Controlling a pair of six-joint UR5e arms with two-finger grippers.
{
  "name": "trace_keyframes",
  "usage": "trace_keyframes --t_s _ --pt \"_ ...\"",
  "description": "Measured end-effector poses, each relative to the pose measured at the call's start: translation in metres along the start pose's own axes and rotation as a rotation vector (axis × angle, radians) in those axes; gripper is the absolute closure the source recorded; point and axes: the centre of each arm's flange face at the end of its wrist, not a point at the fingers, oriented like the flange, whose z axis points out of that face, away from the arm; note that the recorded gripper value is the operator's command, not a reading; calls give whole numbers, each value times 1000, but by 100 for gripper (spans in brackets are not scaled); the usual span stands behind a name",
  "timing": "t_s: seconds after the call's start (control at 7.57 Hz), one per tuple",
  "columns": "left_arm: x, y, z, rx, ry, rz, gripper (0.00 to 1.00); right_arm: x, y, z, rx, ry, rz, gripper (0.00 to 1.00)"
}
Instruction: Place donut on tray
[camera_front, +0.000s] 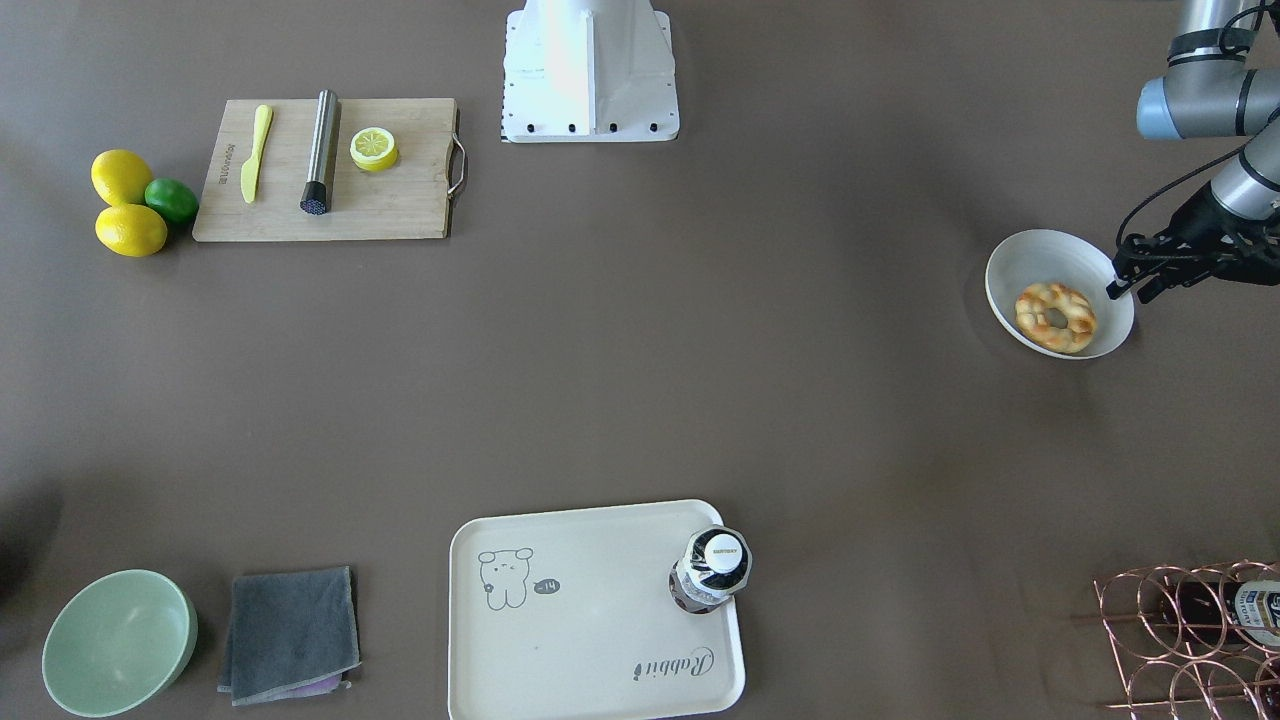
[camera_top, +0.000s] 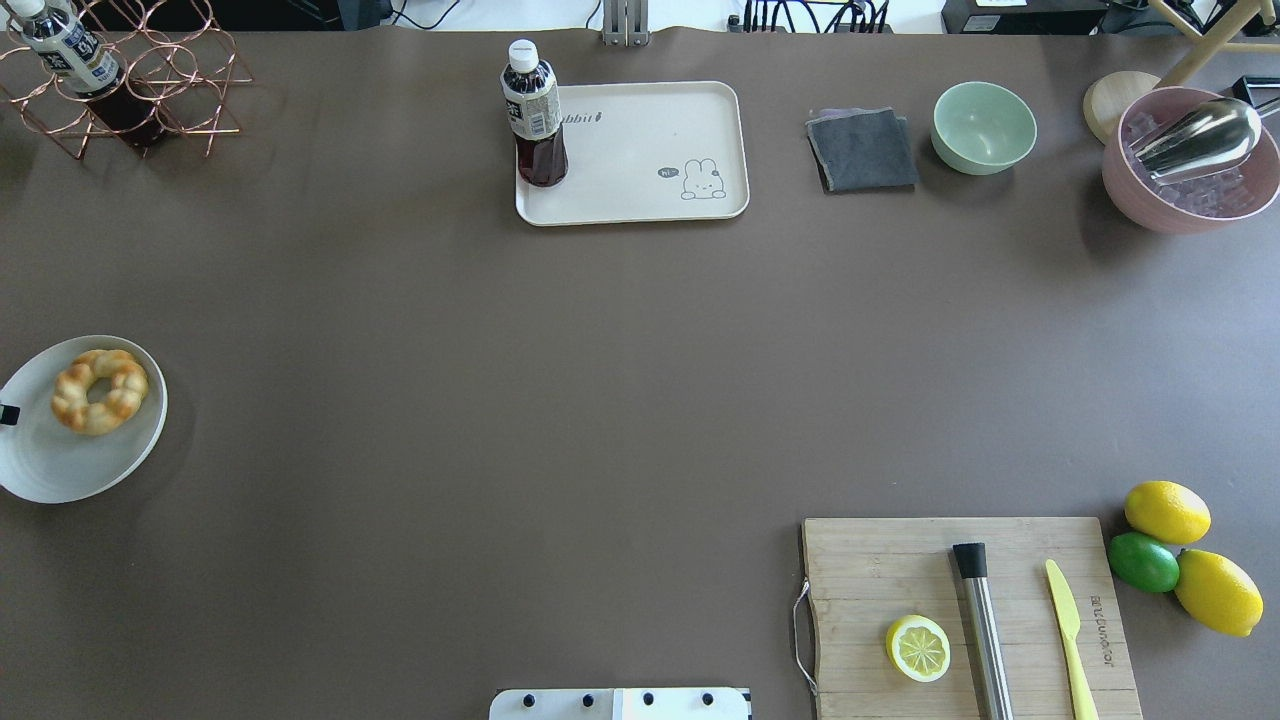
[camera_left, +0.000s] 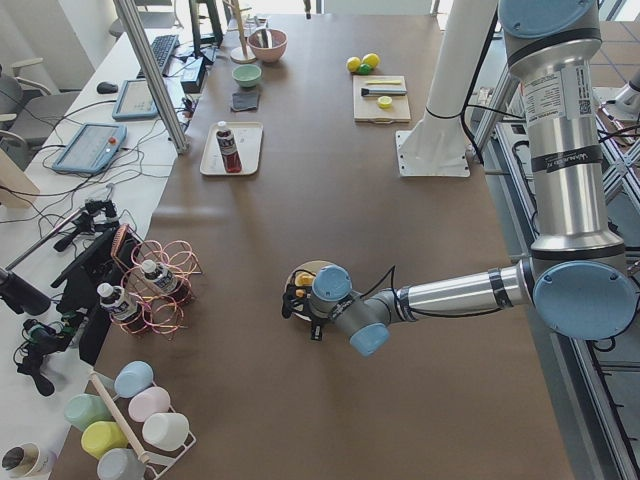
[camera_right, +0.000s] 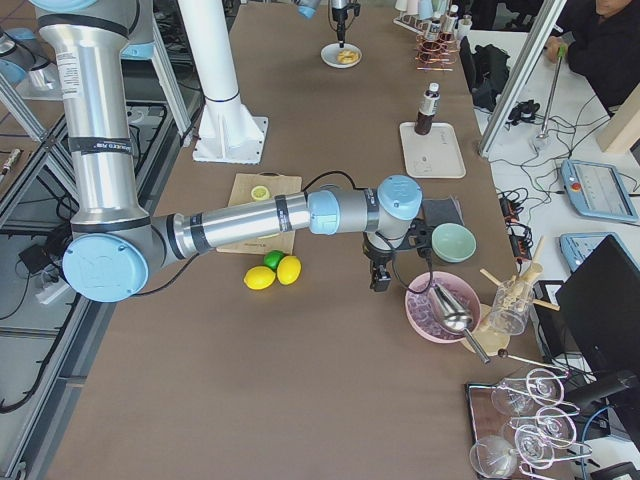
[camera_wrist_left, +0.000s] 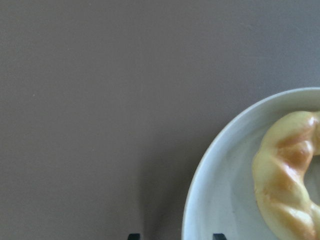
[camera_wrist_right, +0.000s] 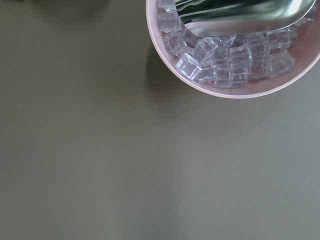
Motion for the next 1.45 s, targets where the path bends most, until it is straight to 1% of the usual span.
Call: trace_keyframes --t_s 0.26,0.4,0.53,0.66,0.93,1.06,1.19,1.32,1.45 --pt "3 -5 2 -1 7 5 100 2 4 2 -3 1 2 0" --pt "10 -7 1 -9 26 8 100 3 5 2 -4 1 3 0" --pt "18 -9 -4 -28 61 9 100 3 6 3 -5 1 4 0" --pt "24 -15 -18 -46 106 -6 100 3 6 3 -6 1 5 0" --pt "48 -36 -61 -72 173 -56 100 0 6 -1 2 -1 -1 0" --pt "74 -51 -83 -83 185 -75 100 -9 3 -9 18 -3 -12 0" --pt "104 -71 -101 -88 183 -89 100 -24 -7 -19 40 -10 -17 0" --pt "132 -92 -111 -86 179 -109 100 -42 -19 -27 58 -31 -28 0" --pt "161 -110 -113 -76 173 -137 100 -68 -33 -31 71 -62 -56 0"
